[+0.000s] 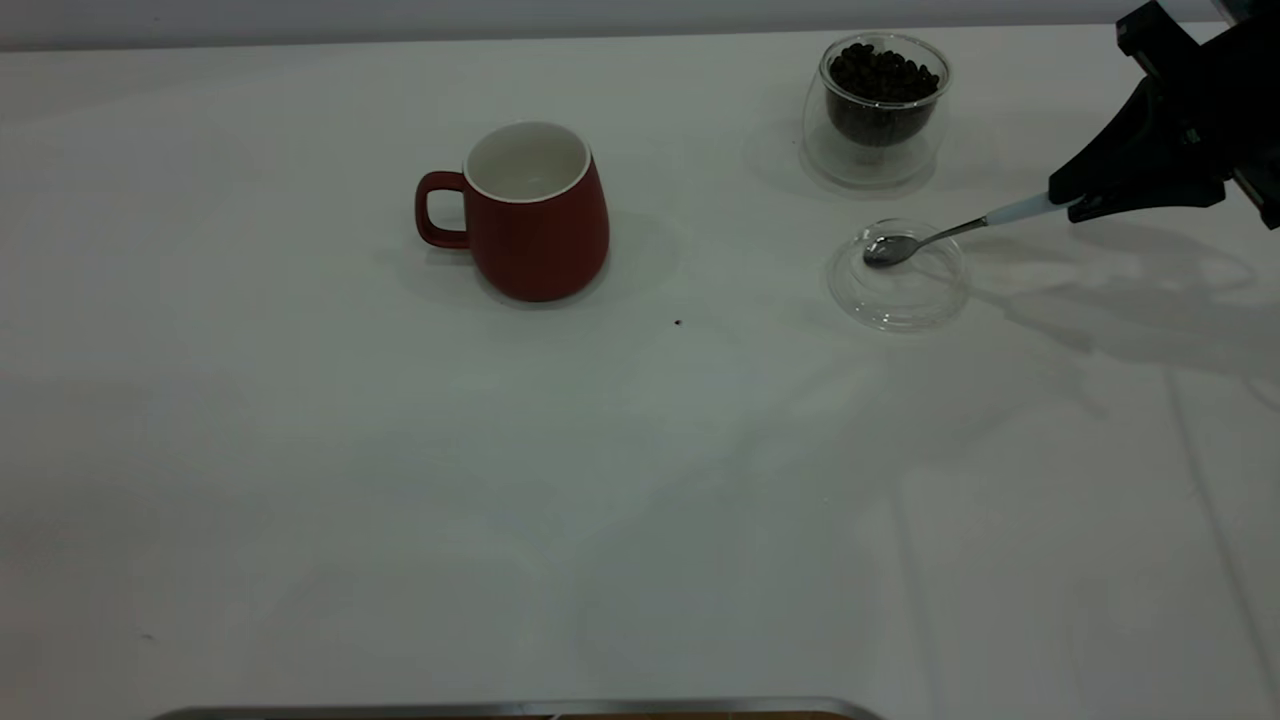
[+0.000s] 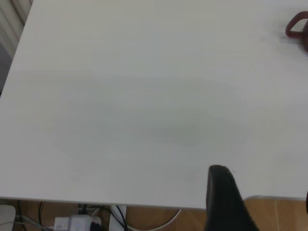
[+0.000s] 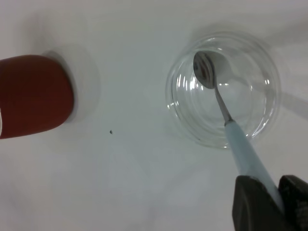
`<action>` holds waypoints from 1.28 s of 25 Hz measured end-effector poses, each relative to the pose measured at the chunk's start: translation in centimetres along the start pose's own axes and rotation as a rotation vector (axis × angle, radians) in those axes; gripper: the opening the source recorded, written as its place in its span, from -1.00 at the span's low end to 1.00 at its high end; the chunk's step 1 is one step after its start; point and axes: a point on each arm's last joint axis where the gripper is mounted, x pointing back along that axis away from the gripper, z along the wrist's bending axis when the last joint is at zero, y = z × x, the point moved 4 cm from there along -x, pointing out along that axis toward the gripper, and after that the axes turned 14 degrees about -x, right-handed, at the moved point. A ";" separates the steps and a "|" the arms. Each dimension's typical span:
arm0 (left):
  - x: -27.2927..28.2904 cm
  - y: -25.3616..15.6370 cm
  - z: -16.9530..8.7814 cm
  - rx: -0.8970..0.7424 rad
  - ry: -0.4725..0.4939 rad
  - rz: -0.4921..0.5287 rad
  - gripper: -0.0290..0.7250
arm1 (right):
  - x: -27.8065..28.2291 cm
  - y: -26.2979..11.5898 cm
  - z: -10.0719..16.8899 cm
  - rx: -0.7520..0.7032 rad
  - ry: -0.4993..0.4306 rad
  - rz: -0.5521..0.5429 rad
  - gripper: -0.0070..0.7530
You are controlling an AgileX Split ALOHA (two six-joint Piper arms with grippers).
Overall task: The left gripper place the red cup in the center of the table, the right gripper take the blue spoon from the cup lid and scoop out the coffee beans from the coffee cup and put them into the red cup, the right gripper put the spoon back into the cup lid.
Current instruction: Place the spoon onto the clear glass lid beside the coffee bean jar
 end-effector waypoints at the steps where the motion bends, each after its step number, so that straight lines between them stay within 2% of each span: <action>1: 0.0 0.0 0.0 0.000 0.000 0.000 0.31 | -0.1 0.0 0.0 -0.001 0.001 0.000 -0.71; 6: 0.0 0.0 0.0 0.000 0.000 0.000 0.31 | -0.1 0.0 0.0 -0.001 0.001 0.000 -0.70; 16: 0.0 0.0 0.0 0.003 0.000 0.000 0.31 | -0.1 0.1 0.0 -0.009 0.006 -0.007 -0.35; 24: 0.0 0.0 0.0 0.003 0.000 0.000 0.31 | -0.1 0.1 -0.3 0.011 -0.016 -0.006 -0.28; 32: 0.0 0.0 0.0 0.003 0.000 0.000 0.31 | 0.0 0.0 -0.6 0.047 -0.045 0.002 0.03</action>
